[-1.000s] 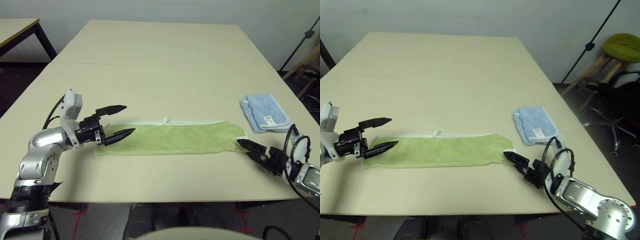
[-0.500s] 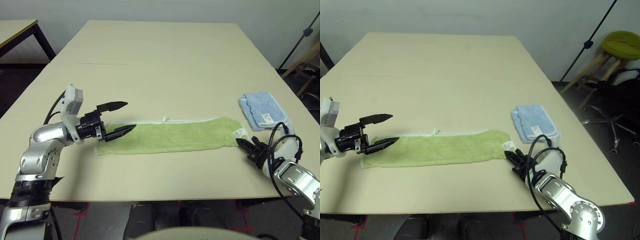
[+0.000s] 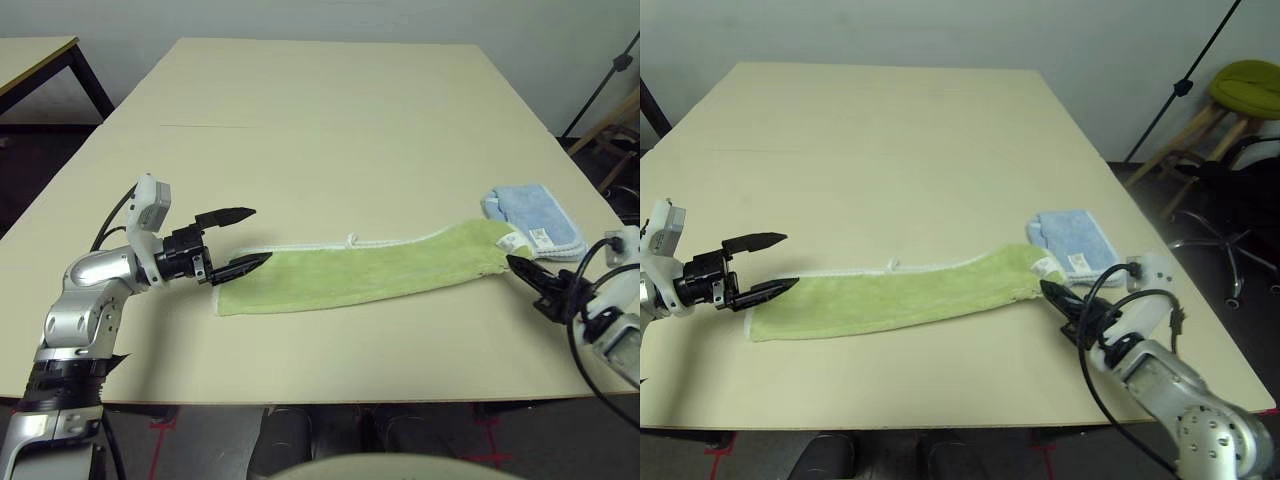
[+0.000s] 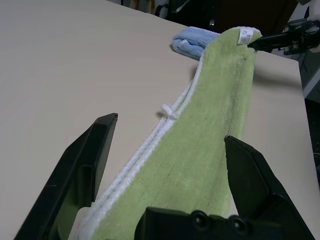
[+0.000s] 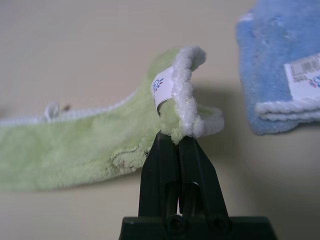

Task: Fold the towel and set it aside.

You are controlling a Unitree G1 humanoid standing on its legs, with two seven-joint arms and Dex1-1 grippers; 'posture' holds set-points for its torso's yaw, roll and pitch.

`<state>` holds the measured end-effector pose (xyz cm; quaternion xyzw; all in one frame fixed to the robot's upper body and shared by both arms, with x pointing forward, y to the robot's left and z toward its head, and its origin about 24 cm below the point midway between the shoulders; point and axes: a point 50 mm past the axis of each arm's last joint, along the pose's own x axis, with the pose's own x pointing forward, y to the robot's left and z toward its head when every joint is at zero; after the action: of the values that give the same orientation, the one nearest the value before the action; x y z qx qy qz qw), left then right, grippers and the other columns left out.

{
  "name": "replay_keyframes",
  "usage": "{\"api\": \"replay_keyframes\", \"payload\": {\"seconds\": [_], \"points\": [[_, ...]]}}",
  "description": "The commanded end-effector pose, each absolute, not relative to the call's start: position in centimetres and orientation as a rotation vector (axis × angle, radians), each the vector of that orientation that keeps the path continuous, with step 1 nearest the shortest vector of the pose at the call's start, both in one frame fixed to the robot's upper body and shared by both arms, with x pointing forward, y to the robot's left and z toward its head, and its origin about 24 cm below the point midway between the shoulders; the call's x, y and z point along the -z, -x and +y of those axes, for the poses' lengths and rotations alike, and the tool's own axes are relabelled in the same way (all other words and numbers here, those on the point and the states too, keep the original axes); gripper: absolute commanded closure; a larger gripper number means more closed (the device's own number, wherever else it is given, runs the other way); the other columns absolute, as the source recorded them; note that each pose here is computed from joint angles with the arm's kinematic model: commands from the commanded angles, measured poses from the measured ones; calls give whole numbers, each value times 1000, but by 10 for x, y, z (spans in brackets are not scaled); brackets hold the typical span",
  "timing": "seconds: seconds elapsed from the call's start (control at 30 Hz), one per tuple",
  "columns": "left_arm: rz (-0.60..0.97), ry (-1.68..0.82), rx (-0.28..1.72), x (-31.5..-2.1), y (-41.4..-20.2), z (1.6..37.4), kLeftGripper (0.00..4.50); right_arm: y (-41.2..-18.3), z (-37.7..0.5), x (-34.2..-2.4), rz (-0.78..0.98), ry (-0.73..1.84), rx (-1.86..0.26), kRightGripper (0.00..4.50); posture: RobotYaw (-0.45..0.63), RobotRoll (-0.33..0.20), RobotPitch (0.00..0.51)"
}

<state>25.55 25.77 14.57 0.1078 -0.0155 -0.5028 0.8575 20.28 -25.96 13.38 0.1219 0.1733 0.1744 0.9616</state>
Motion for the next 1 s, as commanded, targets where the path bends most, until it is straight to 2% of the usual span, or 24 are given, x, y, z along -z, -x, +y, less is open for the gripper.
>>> {"api": "replay_keyframes", "payload": {"seconds": [0.03,0.23,0.47,0.63,0.93,1.0], "points": [[-28,-228,1061,-141,-255,255,0,-204,-228,-133,423,-135,-562,4455,76,0,87],[-33,-217,1046,-138,-251,252,0,-209,-185,-116,527,-49,-806,4455,114,0,85],[-37,-208,1014,-134,-244,253,0,-219,-176,-100,599,-55,-821,4455,142,0,86],[-36,-203,1000,-132,-241,251,0,-227,-172,-99,606,-67,-835,4455,172,0,85],[-35,-198,993,-131,-240,250,0,-224,-158,-94,674,-51,-915,4455,178,0,86],[-35,-198,992,-131,-240,250,0,-224,-158,-95,692,-43,-923,4044,178,0,86]]}}
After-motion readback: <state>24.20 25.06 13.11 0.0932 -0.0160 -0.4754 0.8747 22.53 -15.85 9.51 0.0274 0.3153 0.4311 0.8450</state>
